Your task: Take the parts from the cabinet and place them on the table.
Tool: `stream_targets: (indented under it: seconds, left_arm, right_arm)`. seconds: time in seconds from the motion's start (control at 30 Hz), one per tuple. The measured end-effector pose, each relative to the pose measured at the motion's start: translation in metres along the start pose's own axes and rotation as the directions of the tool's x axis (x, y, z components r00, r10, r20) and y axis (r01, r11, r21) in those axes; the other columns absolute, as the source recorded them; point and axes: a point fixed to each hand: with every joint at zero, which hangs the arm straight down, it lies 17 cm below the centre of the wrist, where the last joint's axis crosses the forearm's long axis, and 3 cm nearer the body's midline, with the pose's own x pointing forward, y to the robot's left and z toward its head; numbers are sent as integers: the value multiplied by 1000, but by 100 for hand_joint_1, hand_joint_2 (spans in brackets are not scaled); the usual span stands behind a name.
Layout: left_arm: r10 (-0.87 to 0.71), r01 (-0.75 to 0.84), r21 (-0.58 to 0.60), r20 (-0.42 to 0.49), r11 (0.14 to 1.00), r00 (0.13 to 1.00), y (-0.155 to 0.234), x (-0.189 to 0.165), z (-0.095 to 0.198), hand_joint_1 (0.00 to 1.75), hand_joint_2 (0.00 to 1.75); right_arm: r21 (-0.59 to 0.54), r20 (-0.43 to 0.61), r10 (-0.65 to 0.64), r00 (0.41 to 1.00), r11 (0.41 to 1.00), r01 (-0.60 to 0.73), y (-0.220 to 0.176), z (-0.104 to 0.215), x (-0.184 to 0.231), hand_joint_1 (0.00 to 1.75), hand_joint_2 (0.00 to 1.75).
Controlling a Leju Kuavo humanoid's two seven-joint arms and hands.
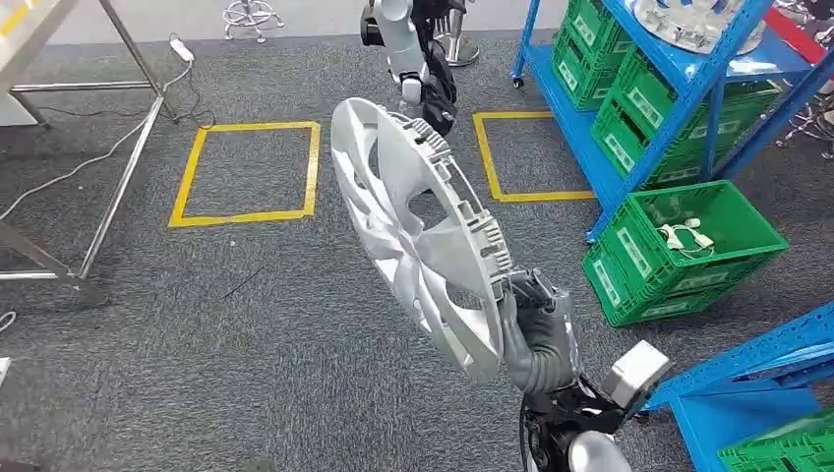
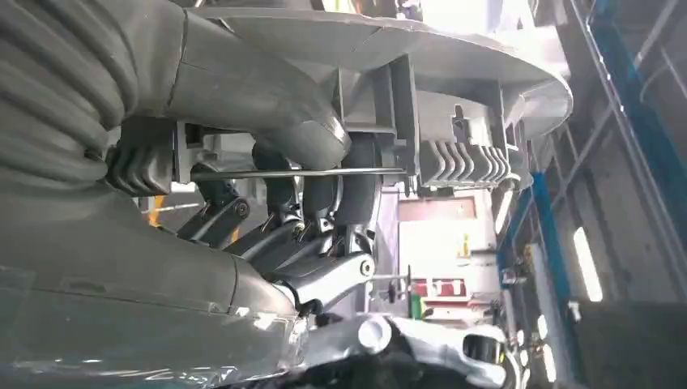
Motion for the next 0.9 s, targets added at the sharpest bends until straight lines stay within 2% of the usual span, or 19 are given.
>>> stream_targets:
  seconds: [0.23,0.4,0.63,0.9]
  left_arm:
    - [14,-15,11,98,1000,995,3,17,0,0,0]
    - [15,-15,-3,70,1000,997,-5,13,1,0,0]
    - [10,-8,-24,93,1000,996,-19,17,3,0,0]
    - [21,-20,-16,118,1000,993,-16,20,3,0,0]
  right_arm:
    - [58,2,68,998,996,-68,9,-15,2,175,175]
    - [61,-43,86,995,995,-84,11,-15,-5,175,175]
    - [61,-19,80,997,995,-79,12,-17,5,175,175]
    - [67,-12,79,997,995,-79,14,-18,7,175,175]
